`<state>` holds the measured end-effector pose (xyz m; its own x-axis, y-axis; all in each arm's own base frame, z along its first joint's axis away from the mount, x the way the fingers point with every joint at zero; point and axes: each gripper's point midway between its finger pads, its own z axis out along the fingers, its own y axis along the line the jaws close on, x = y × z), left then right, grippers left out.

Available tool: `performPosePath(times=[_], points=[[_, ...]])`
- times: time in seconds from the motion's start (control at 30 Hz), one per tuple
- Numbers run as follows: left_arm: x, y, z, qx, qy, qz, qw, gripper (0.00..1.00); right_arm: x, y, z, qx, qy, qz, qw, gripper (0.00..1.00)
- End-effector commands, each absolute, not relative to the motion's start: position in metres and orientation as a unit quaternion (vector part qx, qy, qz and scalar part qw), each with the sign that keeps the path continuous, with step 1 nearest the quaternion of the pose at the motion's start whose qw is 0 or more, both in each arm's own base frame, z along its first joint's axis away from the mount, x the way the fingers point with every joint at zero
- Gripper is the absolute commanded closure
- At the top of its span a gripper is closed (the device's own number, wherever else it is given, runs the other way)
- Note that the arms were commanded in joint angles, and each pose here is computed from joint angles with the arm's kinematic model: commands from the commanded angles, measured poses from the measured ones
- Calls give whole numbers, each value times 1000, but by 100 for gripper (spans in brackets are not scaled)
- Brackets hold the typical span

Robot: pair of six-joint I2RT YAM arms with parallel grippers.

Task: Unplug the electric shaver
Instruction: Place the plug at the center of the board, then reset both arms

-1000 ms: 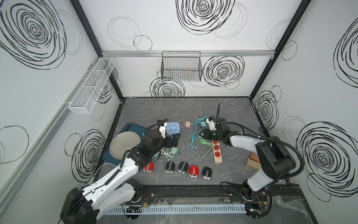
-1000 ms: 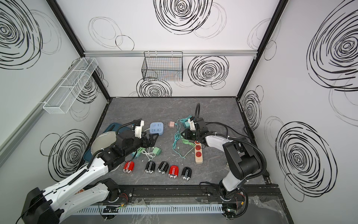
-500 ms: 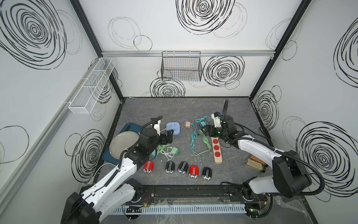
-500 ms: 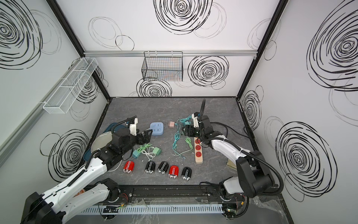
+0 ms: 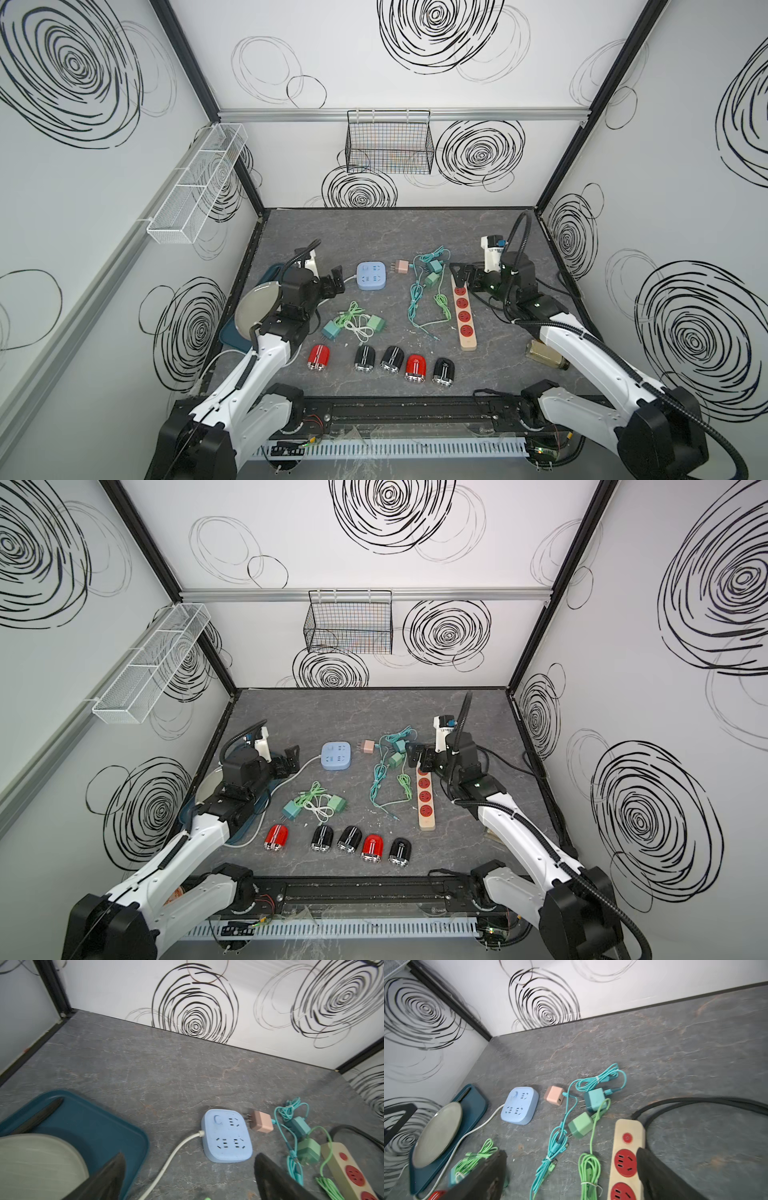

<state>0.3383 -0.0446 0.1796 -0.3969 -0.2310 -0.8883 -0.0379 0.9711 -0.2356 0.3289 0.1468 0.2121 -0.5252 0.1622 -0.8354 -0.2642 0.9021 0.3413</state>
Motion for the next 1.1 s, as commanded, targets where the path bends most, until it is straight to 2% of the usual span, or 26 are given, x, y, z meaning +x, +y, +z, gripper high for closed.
performPosePath(times=[0.0,0.17,0.37,0.73,1.07], points=[[340,-22,191,-70,799,-35,596,1,331,102,210,37,846,142,513,0],[334,2,186,-74,775,32,627,1,331,69,213,68,822,95,558,0],[339,9,178,-79,748,38,657,1,326,35,210,71,793,9,605,0],[359,-1,159,-20,732,53,678,1,319,-9,189,75,767,-25,637,0],[373,4,138,-23,741,24,671,1,329,-23,164,62,766,-47,638,0]])
